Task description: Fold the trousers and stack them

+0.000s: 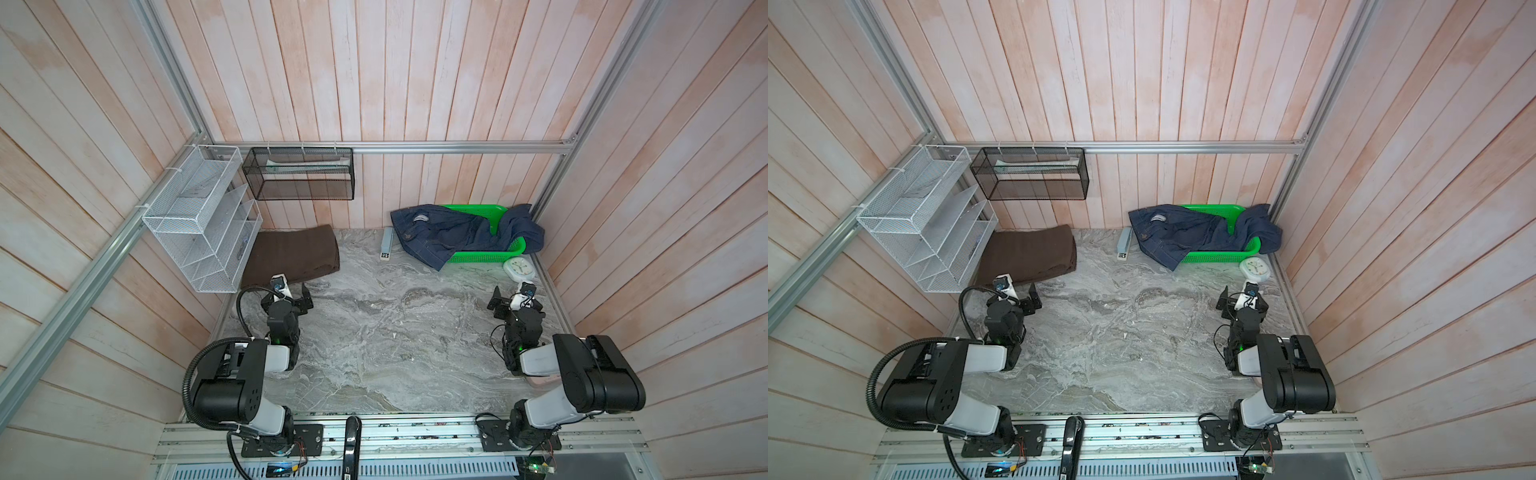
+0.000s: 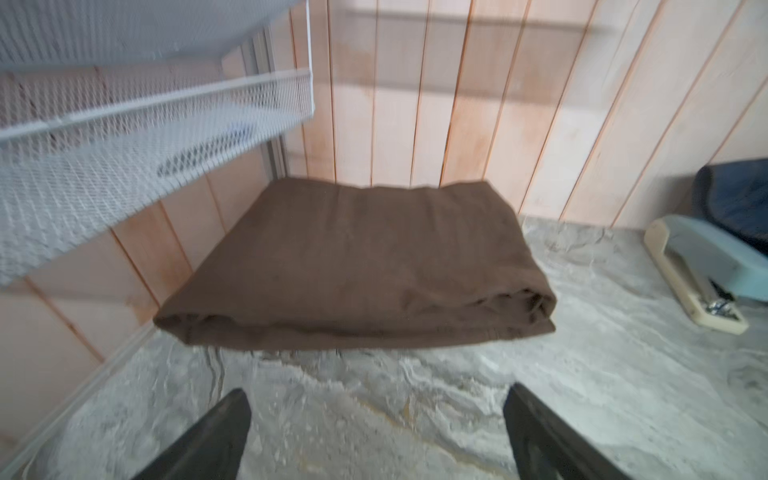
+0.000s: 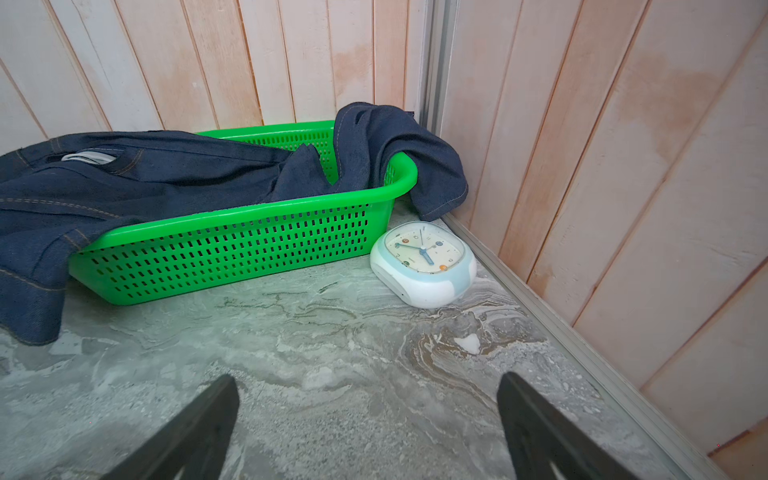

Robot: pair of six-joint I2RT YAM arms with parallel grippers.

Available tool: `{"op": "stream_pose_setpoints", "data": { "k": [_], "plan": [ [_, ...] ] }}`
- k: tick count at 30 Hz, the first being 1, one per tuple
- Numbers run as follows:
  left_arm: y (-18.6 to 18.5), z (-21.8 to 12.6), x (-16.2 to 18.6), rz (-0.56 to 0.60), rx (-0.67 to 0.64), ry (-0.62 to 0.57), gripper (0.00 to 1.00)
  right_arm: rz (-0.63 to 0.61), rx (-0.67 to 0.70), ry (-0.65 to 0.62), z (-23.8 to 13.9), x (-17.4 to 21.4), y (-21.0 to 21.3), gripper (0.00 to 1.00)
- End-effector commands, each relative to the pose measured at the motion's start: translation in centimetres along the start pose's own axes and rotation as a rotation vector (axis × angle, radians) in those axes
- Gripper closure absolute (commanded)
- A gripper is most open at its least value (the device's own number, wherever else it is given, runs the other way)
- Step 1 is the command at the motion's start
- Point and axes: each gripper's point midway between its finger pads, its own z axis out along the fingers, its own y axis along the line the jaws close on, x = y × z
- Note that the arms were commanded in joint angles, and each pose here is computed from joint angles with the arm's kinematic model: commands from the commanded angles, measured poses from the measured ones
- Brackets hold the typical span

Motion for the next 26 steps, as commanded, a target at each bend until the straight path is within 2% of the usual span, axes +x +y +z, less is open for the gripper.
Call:
{"op": "stream_pose_setpoints", "data": {
  "k": [1,3,5,7,26],
  "plan": [
    [-1.14,-0.31,0.09,0.020,0.084,-0.007,0.01,-0.008,-0.005,0.004,0.09,-0.10,0.01,0.02],
    [-0.99,-0.50,-0.42,0.020,0.080,-0.058,0.00,-0.008,-0.006,0.004,0.11,-0.12,0.02,0.02],
    [-1.09,-0.42,-0.12,0.020,0.084,-0.023,0.00,-0.008,-0.005,0.004,0.11,-0.10,0.01,0.02],
    [-1.04,-0.58,-0.33,0.019,0.083,-0.048,0.00,-0.008,-0.005,0.004,0.11,-0.11,0.00,0.02],
    [-1.05,-0.47,-0.27,0.019,0.083,-0.034,0.00,-0.008,0.008,0.003,0.06,-0.15,-0.22,0.02]
  ]
}}
